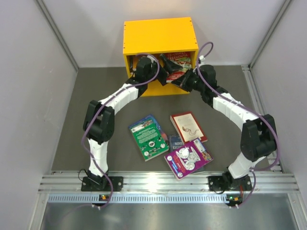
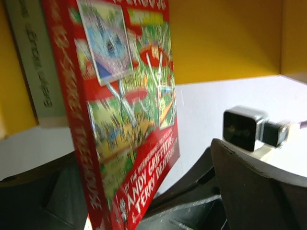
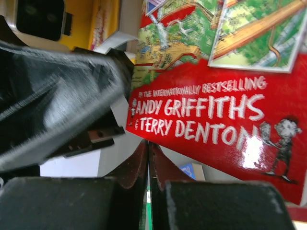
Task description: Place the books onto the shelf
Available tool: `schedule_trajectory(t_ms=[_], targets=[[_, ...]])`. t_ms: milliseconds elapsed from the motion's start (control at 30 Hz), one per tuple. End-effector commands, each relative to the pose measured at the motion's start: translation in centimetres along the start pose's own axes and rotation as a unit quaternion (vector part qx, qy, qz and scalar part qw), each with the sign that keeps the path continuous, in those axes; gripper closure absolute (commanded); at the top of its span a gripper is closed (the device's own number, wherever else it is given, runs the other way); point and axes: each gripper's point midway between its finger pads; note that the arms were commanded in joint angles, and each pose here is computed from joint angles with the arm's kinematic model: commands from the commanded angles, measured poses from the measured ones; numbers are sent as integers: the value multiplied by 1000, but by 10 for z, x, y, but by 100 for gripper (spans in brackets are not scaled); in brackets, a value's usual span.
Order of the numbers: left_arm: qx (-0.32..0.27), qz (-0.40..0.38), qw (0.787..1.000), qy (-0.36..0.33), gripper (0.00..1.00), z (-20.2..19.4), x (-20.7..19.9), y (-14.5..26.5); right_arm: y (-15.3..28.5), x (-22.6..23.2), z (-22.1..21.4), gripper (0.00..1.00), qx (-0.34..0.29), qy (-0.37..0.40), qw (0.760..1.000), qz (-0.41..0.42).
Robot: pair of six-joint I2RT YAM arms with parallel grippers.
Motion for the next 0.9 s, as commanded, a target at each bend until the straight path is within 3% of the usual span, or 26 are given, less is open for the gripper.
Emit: schedule_trajectory(t_ms=[0, 467, 867], targets=[[22, -44, 998, -39, 2, -1, -35, 5, -5, 39, 28, 100, -41, 14, 998, 45], [18, -20, 999, -36, 1, -19, -29, 43, -22, 22, 53, 100, -58, 18, 998, 13], [10, -61, 997, -38, 1, -37, -66, 88, -24, -2, 83, 100, -82, 10, 996, -15]])
Point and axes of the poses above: each gripper's point midway between its finger pads, its own y axis back along the fingers, its own x axis along the line the jaws close on, z = x × y
